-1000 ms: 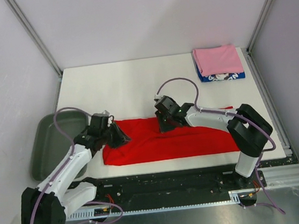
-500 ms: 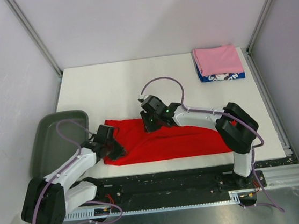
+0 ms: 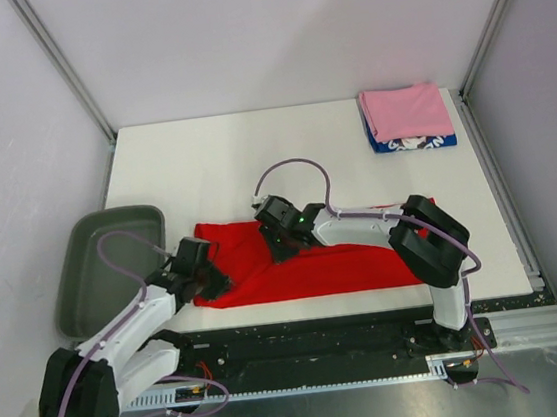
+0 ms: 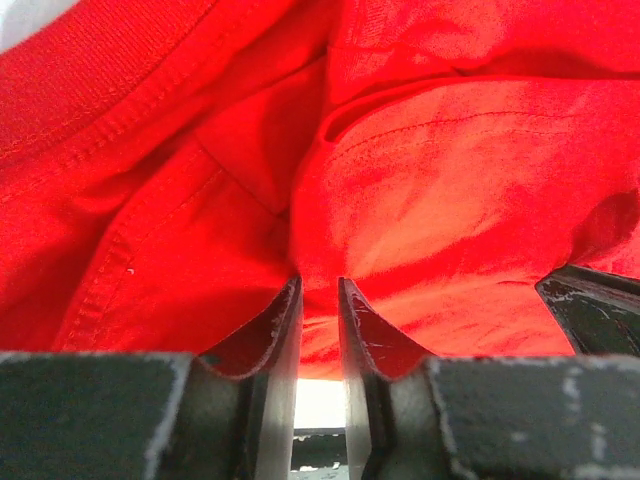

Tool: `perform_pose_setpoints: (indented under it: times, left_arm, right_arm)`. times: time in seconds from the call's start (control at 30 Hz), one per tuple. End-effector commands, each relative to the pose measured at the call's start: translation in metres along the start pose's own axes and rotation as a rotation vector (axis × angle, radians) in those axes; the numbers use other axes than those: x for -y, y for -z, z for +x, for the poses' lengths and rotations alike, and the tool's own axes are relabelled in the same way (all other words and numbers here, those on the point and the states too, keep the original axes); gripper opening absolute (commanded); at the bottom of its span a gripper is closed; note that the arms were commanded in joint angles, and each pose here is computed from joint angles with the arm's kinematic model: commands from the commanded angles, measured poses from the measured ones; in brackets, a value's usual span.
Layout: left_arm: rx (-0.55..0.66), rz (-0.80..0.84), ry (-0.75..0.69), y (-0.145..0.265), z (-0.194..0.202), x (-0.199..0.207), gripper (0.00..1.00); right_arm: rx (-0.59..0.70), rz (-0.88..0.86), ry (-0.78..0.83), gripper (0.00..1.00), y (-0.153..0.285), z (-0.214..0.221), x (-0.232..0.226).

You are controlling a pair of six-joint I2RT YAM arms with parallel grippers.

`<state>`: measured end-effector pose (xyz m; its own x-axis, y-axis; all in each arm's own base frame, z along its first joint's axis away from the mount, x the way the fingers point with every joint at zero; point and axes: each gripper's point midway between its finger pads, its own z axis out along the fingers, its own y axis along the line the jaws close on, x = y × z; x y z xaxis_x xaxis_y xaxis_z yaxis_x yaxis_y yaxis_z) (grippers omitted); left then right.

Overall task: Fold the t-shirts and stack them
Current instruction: Fold the other side of the tshirt into a rectangle, then rotate the tshirt 90 degrees

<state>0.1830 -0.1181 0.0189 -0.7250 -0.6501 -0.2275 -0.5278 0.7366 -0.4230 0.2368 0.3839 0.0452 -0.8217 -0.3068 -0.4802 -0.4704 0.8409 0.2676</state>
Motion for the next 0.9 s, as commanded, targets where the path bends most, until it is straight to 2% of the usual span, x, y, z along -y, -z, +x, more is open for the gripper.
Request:
perform_pose_setpoints:
  times: [0.0,0.3,0.6,0.87]
  left_arm:
    - [0.078,0.007,0.000,0.013,-0.013,0.001,0.25]
    - [0.102,0.094,0.090,0.048,-0.010,0.017,0.33]
    - [0.078,0.069,0.219,0.039,0.012,0.001,0.53]
    - [0.130,0.032,0.302,0.030,0.007,-0.012,0.56]
  right_arm:
    - [-0.008,0.008,0.019,0.22,-0.002,0.003,0.003]
    - [0.085,-0.075,-0.013,0.23,0.034,-0.030,-0.007]
    - [0.176,-0.109,-0.039,0.23,0.079,-0.058,-0.004]
    - [0.191,-0.096,-0.047,0.23,0.093,-0.057,0.004]
